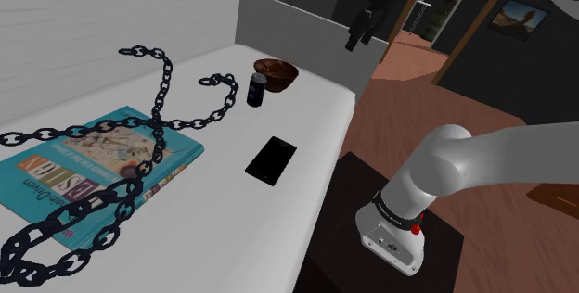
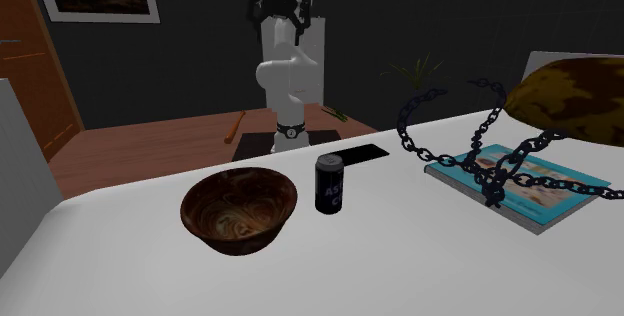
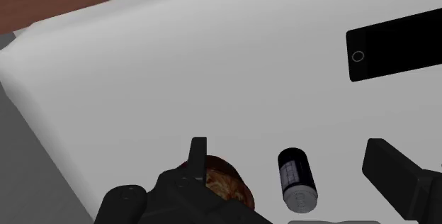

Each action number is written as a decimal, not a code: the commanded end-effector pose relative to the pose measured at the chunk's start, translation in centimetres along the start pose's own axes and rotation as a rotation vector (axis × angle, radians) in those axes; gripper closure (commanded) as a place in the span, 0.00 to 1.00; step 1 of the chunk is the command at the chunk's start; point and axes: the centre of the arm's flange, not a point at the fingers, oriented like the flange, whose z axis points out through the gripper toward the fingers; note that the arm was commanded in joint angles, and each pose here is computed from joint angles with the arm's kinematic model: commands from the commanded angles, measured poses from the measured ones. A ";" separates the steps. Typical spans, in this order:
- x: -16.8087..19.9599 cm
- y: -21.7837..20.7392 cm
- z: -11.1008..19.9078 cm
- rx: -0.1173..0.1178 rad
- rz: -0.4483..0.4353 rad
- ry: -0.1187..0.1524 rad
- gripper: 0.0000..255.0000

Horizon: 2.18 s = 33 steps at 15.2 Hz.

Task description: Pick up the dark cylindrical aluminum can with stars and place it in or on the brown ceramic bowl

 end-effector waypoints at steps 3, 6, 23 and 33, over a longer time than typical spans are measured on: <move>2.1 -0.5 1.7 0.009 -0.005 -0.011 0.00; 5.2 -1.3 4.2 0.022 -0.013 -0.027 0.00; 22.1 -7.1 19.1 0.098 -0.056 -0.117 0.00; 25.1 -8.9 25.6 0.115 -0.066 -0.136 0.00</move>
